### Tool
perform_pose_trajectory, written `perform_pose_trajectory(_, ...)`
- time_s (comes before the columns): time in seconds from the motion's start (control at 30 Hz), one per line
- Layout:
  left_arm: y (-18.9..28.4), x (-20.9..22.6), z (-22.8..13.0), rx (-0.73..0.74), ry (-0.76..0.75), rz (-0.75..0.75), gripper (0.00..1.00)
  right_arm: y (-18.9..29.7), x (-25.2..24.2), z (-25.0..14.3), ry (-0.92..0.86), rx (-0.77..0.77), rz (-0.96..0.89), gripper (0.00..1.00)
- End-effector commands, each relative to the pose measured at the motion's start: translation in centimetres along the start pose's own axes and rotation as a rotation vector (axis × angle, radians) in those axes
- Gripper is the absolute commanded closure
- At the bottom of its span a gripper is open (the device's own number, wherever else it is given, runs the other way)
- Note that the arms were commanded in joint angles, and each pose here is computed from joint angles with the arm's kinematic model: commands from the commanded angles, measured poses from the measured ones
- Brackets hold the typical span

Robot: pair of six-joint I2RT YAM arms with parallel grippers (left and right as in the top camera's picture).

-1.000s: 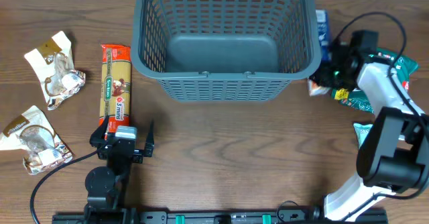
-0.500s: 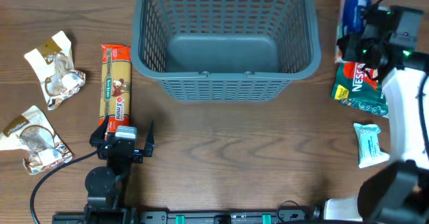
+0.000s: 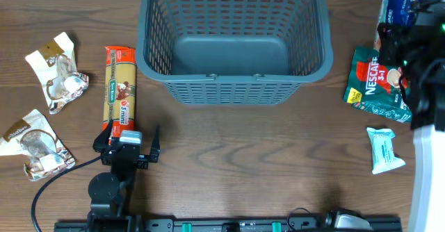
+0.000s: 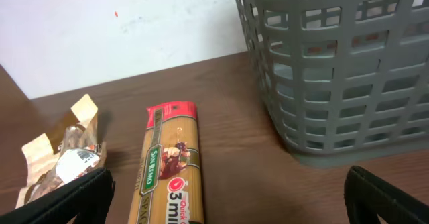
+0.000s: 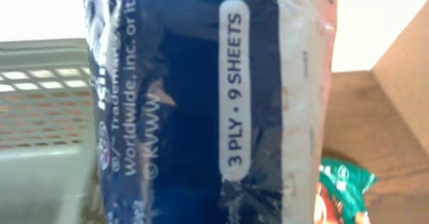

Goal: Pack container
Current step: 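Lift the blue tissue pack with the right gripper over the basket, then lower the tissue pack into the basket and open the right gripper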

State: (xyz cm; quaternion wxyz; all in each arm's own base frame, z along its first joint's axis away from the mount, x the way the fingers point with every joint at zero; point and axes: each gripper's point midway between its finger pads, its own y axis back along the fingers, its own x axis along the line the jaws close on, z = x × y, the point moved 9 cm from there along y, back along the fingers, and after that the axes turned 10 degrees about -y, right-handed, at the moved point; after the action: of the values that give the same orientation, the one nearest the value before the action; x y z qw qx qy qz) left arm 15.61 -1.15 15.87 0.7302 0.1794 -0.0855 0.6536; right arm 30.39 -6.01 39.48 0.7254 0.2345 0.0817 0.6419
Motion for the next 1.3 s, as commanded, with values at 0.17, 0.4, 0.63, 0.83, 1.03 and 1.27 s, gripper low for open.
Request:
perform_pose_trajectory(0.17, -0.2, -0.6, -1.0, 0.026, -0.012, -0.03, 0.01, 4.7, 4.1, 1.4, 0.132, -0.094, 0.311, 0.99)
perform_pose_trajectory(0.4, -0.2, -0.6, -1.0, 0.026, -0.012, -0.03, 0.01, 4.0, 7.5, -0.5, 0.196, 0.01, 0.5, 0.99)
perform_pose_trajectory(0.63, -0.2, -0.6, -1.0, 0.026, -0.012, -0.03, 0.01, 3.5, 11.7, -2.2, 0.276, 0.076, 0.634, 0.99)
perform_pose_trajectory(0.83, -0.2, -0.6, -1.0, 0.026, -0.012, -0.03, 0.01, 2.9, 15.1, -3.7, 0.373, 0.127, 0.739, 0.99)
perform_pose_trajectory(1.03, -0.2, -0.6, -1.0, 0.026, -0.012, -0.03, 0.01, 1.8, 16.4, -4.9, 0.493, 0.203, 0.776, 0.99)
perform_pose_trajectory(1.27, -0.2, -0.6, -1.0, 0.026, -0.012, -0.03, 0.01, 0.5, 16.5, -5.4, 0.554, 0.266, 0.774, 0.99)
